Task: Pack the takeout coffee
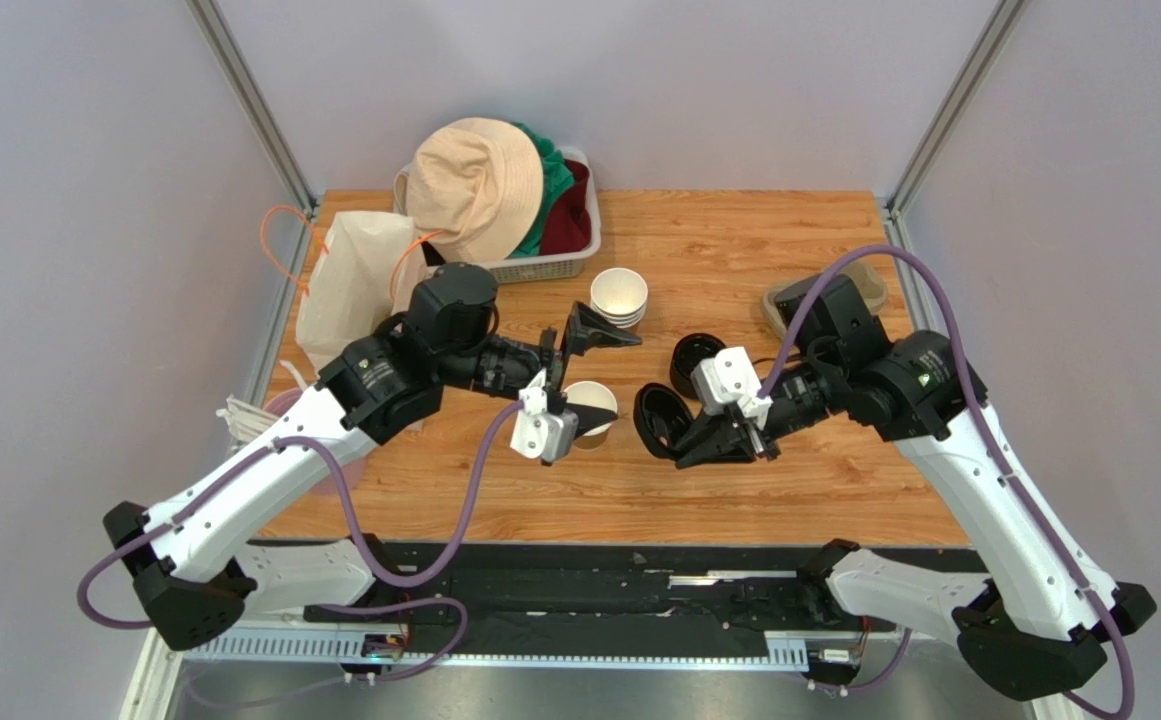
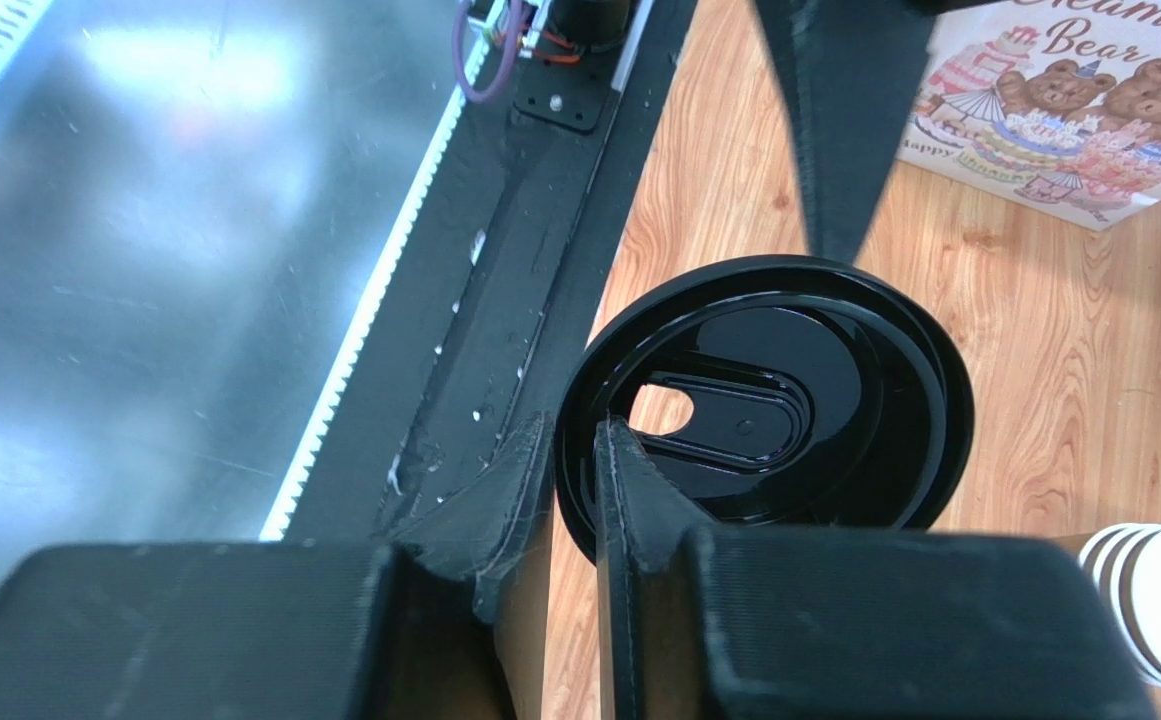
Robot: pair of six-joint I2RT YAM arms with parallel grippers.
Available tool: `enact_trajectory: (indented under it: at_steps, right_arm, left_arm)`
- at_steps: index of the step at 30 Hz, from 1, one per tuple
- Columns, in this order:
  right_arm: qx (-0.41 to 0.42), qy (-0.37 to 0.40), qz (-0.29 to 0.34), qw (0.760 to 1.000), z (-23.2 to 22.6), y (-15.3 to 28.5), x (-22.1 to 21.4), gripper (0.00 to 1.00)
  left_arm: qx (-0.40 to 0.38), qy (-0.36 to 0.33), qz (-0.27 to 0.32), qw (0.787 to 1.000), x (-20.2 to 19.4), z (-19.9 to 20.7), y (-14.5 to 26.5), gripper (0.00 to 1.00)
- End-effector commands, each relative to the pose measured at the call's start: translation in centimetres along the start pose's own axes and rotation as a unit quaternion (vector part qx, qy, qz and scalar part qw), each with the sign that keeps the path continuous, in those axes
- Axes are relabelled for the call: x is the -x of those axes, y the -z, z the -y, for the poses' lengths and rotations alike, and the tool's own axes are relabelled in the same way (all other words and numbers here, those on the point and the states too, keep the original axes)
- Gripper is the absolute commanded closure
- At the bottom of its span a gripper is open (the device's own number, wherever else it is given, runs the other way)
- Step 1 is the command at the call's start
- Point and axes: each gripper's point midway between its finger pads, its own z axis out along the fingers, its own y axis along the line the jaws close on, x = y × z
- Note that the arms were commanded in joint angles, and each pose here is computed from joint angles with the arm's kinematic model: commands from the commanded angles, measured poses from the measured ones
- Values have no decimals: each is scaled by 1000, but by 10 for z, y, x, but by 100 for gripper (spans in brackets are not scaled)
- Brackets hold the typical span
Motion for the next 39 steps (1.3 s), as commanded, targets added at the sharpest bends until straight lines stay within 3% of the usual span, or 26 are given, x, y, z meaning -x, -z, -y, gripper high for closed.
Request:
enact_trajectory:
  at_steps: [1, 12, 21, 34, 39]
  right_arm:
    - [48, -29, -46, 997, -43, 5, -32, 85]
    - [64, 9, -35, 997, -52, 7, -28, 87]
    - [101, 9, -11, 995, -64, 1, -20, 88]
    - [121, 12, 17, 992, -73, -1, -11, 89]
    - [121, 11, 13, 993, -71, -2, -13, 89]
  left_arm:
    - [5, -11, 66, 998, 41, -22, -8, 1]
    - [-74, -16, 64, 995, 31, 21, -26, 2]
    - [-69, -57, 58, 994, 24, 16, -32, 5]
    - [-84, -76, 63, 992, 29, 25, -44, 37]
    - [-89, -80, 58, 991, 29, 29, -47, 44]
